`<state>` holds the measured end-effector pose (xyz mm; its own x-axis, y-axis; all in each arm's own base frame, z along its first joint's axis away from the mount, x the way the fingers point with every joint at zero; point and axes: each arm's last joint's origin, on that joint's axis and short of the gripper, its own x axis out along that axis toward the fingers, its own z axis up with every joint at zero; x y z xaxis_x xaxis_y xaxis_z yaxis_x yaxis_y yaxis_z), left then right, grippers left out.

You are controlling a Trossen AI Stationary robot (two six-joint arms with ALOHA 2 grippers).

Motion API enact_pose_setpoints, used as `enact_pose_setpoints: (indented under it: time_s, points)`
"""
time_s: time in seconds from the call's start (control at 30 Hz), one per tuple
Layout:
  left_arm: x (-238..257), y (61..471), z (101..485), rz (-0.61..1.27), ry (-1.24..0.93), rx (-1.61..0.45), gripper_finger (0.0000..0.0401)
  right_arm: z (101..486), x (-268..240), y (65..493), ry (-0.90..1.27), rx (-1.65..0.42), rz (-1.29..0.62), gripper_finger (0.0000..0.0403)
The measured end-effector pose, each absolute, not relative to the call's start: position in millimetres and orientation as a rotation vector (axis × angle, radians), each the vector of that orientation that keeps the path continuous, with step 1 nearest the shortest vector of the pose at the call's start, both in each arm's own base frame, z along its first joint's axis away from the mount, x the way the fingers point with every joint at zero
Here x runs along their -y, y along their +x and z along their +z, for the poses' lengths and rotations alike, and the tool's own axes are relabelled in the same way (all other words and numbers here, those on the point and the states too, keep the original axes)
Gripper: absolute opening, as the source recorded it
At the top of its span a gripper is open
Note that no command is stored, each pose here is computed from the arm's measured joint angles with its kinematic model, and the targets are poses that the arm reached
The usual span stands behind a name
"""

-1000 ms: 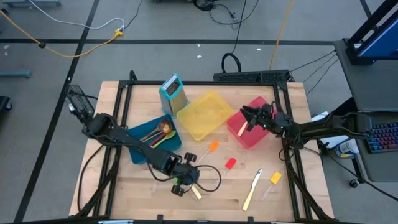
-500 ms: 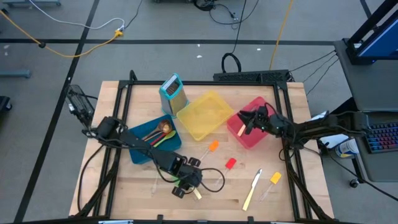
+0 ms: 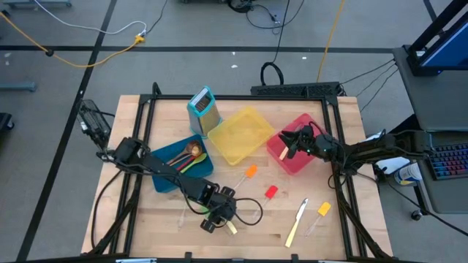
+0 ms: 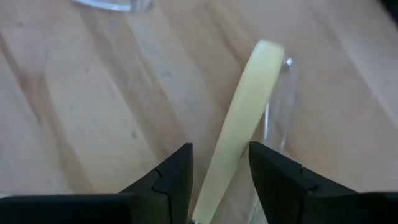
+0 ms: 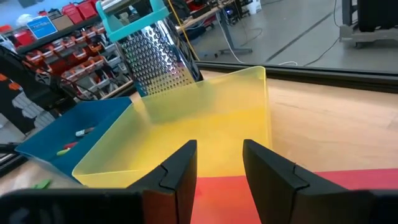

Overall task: Pick & Place Kitchen Items
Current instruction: Put the yellow table knife into the red bin

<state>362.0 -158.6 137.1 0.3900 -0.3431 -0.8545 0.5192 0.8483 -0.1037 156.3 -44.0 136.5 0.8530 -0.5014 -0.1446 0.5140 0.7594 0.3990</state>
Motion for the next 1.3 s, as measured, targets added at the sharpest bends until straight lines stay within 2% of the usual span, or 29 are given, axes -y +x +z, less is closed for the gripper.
enact_pose_setpoints:
  time_s: [0.17,0.3,0.67,0.8,0.97,1.3]
  points:
    - [152.9,360.1,128.7,-0.566,0.135,-1.011,0.0161,136.3,44.0,156.3,0.442,-0.032,-0.553,0.0122]
    - [149.0,359.7,125.5,-0.581,0.089,-1.008,0.0146,136.0,44.0,156.2,0.441,-0.035,-0.554,0.0122]
    - [137.7,363.3,124.1,-0.582,0.115,-0.984,0.0046,136.0,44.0,156.2,0.441,-0.036,-0.554,0.0122]
    - [124.5,368.8,124.1,-0.530,0.134,-0.970,0.0047,136.1,44.0,156.3,0.460,-0.029,-0.555,0.0122]
    - [103.5,376.7,124.2,-0.446,0.175,-0.948,0.0069,136.1,44.0,156.2,0.466,-0.027,-0.556,0.0122]
    - [63.1,389.3,124.8,-0.313,0.153,-0.907,0.0072,137.5,44.1,156.5,0.462,-0.014,-0.553,0.0122]
